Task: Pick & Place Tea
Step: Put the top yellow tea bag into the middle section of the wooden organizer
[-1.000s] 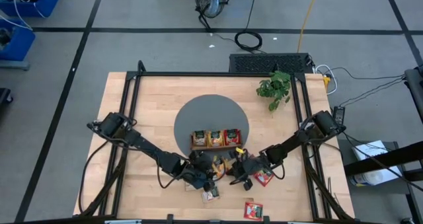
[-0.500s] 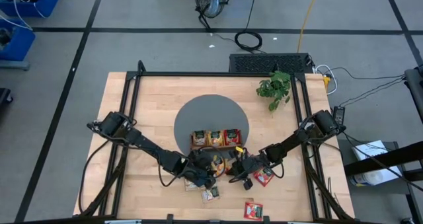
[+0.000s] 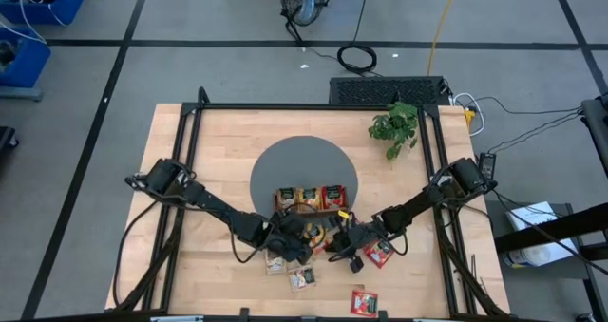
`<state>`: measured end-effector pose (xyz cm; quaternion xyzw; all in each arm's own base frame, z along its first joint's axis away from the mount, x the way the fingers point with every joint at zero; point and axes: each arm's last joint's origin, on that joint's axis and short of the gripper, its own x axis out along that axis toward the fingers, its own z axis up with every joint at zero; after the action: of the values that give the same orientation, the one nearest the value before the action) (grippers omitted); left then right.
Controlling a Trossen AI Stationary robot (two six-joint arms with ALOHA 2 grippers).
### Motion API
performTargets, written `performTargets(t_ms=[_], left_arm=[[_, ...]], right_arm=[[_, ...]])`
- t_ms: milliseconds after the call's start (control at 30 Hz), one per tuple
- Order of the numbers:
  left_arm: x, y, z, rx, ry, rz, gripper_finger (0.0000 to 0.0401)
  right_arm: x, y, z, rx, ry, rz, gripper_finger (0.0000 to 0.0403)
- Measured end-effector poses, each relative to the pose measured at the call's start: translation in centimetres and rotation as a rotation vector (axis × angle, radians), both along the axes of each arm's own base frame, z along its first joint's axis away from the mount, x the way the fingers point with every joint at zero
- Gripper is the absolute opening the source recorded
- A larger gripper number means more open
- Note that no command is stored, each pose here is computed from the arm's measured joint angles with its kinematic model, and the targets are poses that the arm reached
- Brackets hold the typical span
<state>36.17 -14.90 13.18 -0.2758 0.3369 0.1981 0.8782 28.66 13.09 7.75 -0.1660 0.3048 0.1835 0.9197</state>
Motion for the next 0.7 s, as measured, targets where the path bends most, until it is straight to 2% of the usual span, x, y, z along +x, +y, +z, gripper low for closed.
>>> performTargets(t_ms=[700], left_arm=[[0.31,0.17,-0.57,-0.012,0.015,-0.035,0.0219]], right_arm=[[0.02,0.02,-0.01,0.003,-0.003,0.002,0.0]])
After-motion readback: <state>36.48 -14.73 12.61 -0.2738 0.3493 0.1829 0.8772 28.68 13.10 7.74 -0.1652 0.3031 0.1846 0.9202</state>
